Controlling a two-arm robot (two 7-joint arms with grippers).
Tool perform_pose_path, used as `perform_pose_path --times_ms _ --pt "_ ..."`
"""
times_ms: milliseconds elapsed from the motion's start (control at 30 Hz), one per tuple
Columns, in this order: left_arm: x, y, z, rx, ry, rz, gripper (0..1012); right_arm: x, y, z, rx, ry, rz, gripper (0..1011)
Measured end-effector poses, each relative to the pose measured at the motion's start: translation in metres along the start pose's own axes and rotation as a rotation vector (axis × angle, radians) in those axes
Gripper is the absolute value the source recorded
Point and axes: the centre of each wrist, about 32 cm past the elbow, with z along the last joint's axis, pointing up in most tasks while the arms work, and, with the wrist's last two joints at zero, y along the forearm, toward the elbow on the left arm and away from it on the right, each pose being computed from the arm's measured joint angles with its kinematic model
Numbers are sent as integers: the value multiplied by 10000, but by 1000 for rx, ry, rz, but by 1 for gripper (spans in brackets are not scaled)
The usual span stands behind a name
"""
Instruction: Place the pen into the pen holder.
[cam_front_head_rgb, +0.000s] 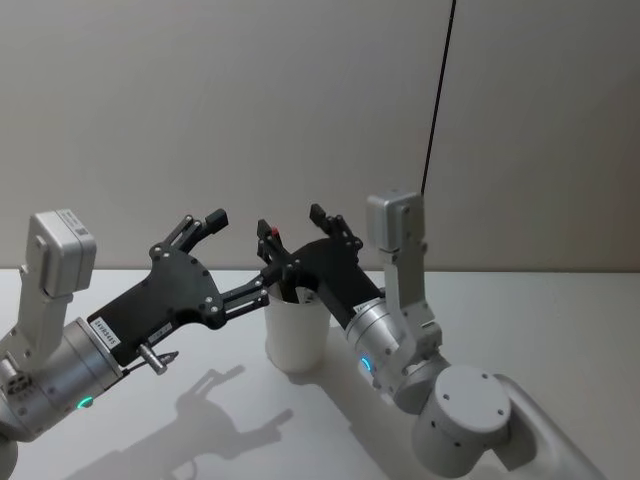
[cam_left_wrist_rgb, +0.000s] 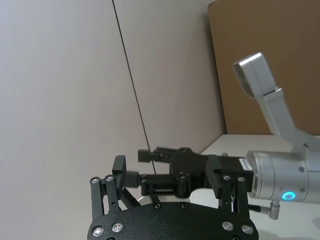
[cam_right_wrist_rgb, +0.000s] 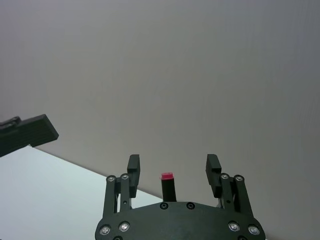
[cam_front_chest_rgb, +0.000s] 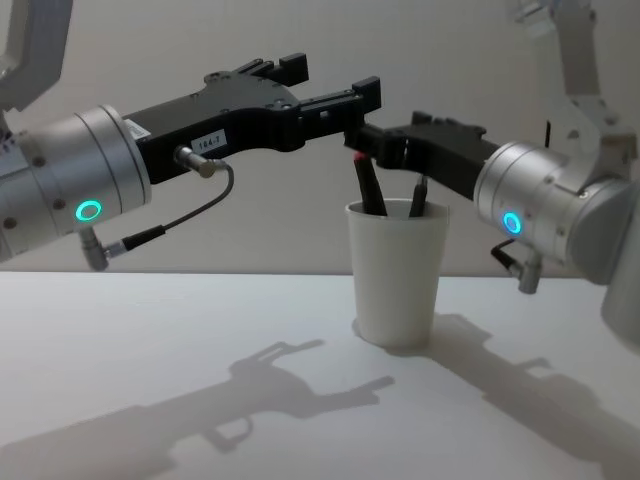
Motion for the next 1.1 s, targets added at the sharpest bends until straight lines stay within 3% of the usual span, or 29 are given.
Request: perform_pose_path --times_ms 267,567,833,1100 --pt "0 0 0 0 0 0 1002 100 -184 164 52 -1 -5 998" --pt "0 0 0 0 0 0 1003 213 -426 364 103 4 -13 1001" --pt "-12 8 -7 7 0 9 1003 219 -462 355 98 5 -15 1001" --pt "-103 41 -24 54 1 66 1003 243 -639 289 61 4 -39 1001"
